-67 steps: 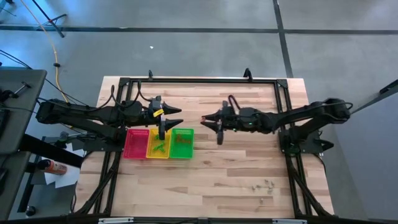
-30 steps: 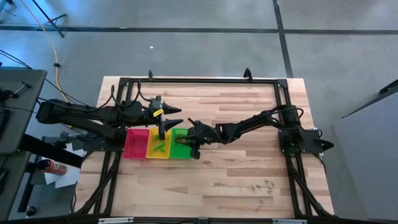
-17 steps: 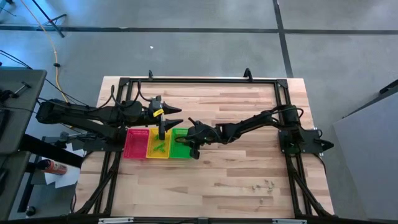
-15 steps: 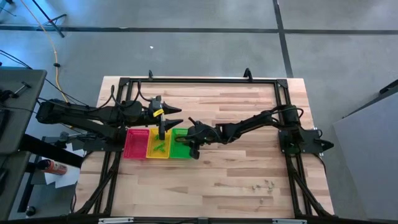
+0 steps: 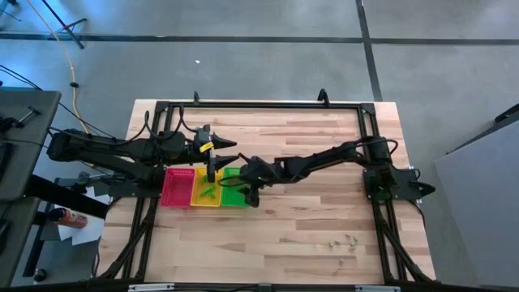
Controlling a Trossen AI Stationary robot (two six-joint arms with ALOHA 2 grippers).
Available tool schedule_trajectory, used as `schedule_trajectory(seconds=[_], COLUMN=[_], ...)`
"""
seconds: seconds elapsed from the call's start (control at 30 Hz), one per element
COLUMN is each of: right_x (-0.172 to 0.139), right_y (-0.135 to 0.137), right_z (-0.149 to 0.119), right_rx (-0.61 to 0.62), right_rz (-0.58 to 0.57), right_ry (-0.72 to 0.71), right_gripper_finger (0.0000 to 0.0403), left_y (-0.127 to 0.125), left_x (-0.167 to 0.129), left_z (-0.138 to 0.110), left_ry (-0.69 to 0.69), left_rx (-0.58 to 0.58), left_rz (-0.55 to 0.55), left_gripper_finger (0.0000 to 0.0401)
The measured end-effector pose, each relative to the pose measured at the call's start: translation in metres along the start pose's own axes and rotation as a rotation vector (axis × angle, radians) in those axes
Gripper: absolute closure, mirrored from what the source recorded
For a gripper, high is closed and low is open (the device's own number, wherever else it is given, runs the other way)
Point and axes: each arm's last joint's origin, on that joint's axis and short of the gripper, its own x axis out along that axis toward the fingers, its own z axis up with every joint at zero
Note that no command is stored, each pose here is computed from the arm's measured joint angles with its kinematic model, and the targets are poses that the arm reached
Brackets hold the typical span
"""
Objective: Sort Halloween decoration
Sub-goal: Put the white skull toy into the red bin
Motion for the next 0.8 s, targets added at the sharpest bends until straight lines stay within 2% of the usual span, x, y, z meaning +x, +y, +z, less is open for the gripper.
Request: schedule_trajectory(seconds=[0.23,0.4,0.63,0.8], right_x=[-0.015,-0.039,-0.087,-0.133], right_y=[0.003,0.002,-0.008,-0.015], right_z=[0.013,0.012,-0.005,-0.033], right_rx=[-0.112,-0.182,-0.140,0.000], right_rz=[0.105,0.109,0.053,-0.025], right_ry=[0.171,0.256,0.237,0.134], right_gripper_finger=[0.0181,0.0181,0.0181,0.0181], left_y=[0.000,0.000,0.001,0.002], left_x=[0.000,0.000,0.000,0.000], left_z=[0.000,0.000,0.000,0.000], left_ry=[0.000,0.000,-0.005,-0.011], left_rx=[0.000,0.000,0.000,0.001], left_rz=[0.000,0.000,0.027,0.052], left_gripper_finger=[0.0176,0.0176,0.0176,0.0176])
